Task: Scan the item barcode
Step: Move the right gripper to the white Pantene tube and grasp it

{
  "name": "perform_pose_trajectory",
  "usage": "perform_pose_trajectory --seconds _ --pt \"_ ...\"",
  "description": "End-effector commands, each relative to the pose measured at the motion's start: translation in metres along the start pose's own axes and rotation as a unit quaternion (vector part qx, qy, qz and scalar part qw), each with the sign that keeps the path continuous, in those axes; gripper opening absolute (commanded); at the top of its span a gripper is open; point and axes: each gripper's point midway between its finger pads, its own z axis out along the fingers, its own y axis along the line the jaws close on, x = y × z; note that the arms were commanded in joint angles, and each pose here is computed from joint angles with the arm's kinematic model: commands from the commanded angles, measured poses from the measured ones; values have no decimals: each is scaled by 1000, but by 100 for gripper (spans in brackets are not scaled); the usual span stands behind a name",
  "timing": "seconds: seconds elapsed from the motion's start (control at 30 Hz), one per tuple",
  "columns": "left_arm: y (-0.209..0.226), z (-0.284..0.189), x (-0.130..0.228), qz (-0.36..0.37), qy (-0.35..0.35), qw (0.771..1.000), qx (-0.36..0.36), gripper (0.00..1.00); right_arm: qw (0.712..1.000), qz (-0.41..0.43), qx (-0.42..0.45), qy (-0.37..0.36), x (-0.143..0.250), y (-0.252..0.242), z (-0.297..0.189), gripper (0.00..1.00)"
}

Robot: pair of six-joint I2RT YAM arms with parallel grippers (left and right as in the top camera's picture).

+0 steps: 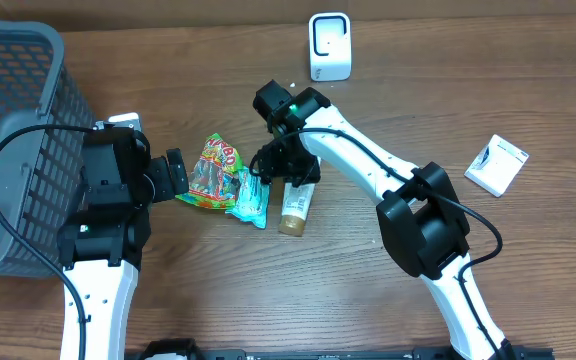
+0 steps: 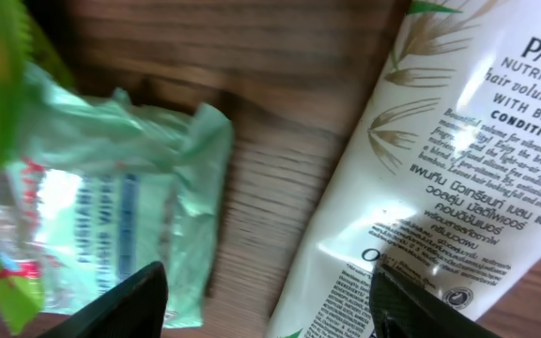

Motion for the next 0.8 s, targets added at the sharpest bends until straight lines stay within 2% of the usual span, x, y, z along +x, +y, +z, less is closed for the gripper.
perform_pose_trajectory --seconds 0.0,0.23,0.33,0.5,0.7,0.77 --pt "3 -2 -3 5 -6 1000 -5 100 996 31 84 11 2 -48 15 72" --pt "3 -2 -3 5 -6 1000 -5 100 990 0 142 1 -17 -101 0 80" --pt "3 -2 -3 5 -6 1000 -5 100 991 -19 136 -8 -32 -119 -5 81" --pt "3 -2 -3 5 -6 1000 -5 100 992 4 122 -39 -58 -146 -22 82" --pt "3 -2 -3 5 -6 1000 -5 100 994 9 92 -57 -68 -140 -68 83" --pt "3 -2 -3 5 -6 1000 -5 100 994 37 86 -57 -63 -136 -86 82"
